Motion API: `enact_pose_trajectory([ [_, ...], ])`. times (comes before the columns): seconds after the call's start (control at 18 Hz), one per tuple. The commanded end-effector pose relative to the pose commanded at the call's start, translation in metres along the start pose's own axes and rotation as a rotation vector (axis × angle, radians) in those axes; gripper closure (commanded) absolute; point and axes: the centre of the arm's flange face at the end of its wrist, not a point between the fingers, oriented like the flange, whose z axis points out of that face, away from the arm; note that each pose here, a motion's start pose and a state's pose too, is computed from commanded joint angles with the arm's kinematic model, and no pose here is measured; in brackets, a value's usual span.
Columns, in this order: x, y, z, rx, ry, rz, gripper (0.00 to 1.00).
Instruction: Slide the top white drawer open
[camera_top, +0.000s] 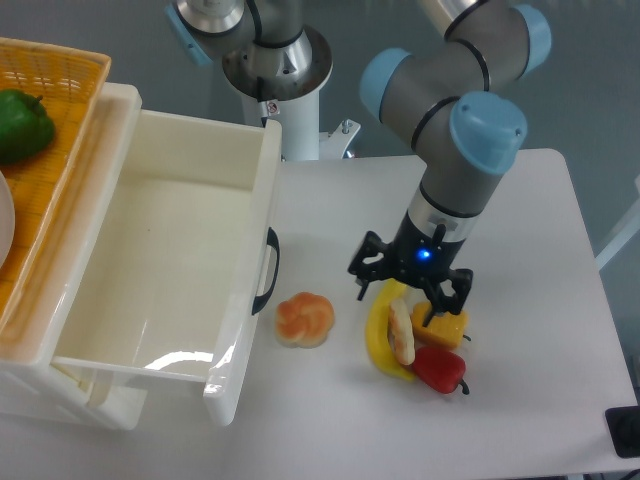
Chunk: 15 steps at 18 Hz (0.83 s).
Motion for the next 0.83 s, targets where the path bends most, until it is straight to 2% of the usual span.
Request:
enact_pose_trajectory([
  [0.06,-0.003,0.003,0.003,-0.005,-0.001,0.045,0.0],
  [0.28,-0.019,0.032,0.005,-0.026,-0.007,0.118,0.0],
  [0.44,-0.025,0.046,0.021,-0.12,0.011,0.224,0.0],
  [0.83,-0.039,0.049,0.036,-0.132,0.005,0.231,0.0],
])
